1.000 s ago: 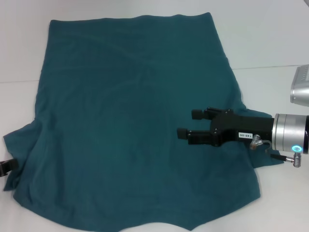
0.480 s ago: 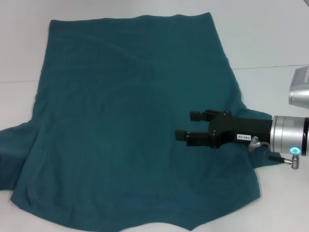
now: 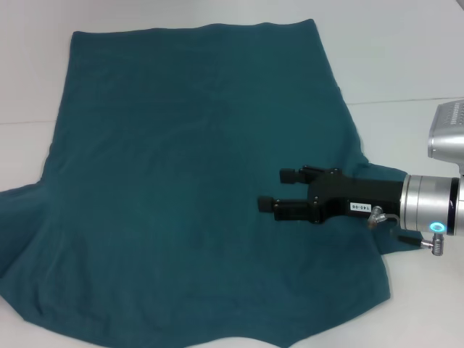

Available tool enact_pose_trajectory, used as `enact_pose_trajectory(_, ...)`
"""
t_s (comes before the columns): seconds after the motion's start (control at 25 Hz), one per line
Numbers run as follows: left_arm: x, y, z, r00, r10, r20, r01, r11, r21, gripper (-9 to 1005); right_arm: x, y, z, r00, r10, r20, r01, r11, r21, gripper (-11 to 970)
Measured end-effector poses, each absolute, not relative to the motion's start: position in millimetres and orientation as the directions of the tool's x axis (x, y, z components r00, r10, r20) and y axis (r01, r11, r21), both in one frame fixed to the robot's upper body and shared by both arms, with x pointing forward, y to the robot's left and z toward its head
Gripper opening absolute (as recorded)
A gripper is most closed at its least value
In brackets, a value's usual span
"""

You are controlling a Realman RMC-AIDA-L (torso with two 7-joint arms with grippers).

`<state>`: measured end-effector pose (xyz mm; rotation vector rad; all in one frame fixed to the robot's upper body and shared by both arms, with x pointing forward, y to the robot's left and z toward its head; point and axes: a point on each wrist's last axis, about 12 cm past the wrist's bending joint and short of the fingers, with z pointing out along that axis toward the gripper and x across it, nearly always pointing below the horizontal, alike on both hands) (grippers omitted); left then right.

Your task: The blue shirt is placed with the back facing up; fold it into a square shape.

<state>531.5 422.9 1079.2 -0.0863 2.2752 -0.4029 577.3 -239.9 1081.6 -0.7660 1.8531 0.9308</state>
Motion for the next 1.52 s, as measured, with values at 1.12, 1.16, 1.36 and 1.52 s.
enact_pose_trajectory(1.12,553.9,364.9,1108.7,-0.650,-0.347,-0.676,0.303,0.697,-0.650,85,576.9,-238.5,1081.2,-0.399,-0.138,-0.907,-0.809,0.519,0.277,932)
enact_pose_trajectory(1.16,555.2,361.9,1106.6,-0.649,-0.353,-0.673,0.302,0.693,-0.655,87,576.9,-238.5,1081.2,-0.399,-0.138,-0.906,-0.809,0.519,0.277,932)
enact_pose_trajectory(1.36,558.8,340.0,1096.4,-0.623,-0.391,-0.678,0.339,0.646,-0.684,98,577.0,-238.4,1081.0,-0.403,-0.139,-0.905,-0.807,0.519,0.280,932)
enact_pose_trajectory(1.52,559.6,321.3,1090.3,-0.605,-0.405,-0.686,0.382,0.608,-0.696,106,576.0,-239.4,1079.9,-0.408,-0.138,-0.903,-0.804,0.522,0.284,932)
